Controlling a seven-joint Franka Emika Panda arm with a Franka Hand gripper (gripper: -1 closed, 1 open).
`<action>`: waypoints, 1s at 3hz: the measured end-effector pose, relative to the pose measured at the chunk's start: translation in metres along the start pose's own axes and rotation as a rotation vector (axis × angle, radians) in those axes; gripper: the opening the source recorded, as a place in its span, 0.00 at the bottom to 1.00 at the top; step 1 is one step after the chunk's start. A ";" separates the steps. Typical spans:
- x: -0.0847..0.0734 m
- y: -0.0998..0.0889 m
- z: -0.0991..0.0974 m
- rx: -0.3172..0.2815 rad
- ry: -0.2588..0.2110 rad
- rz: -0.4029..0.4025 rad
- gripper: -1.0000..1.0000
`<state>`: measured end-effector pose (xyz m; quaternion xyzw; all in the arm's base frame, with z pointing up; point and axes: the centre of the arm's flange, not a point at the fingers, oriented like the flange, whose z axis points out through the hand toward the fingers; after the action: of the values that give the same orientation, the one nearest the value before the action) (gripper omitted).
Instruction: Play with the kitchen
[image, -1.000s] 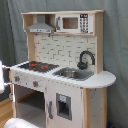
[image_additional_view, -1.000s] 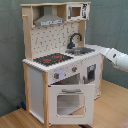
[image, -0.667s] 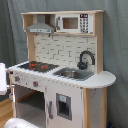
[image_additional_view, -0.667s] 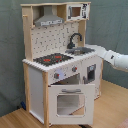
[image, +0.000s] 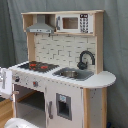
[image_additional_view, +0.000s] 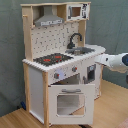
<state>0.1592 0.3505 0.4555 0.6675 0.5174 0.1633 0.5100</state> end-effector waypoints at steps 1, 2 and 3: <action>0.009 -0.002 0.018 0.112 0.031 -0.041 1.00; 0.020 0.000 0.040 0.207 0.065 -0.072 1.00; 0.029 0.005 0.062 0.269 0.094 -0.092 1.00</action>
<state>0.2198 0.3445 0.4244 0.6971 0.5879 0.1000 0.3979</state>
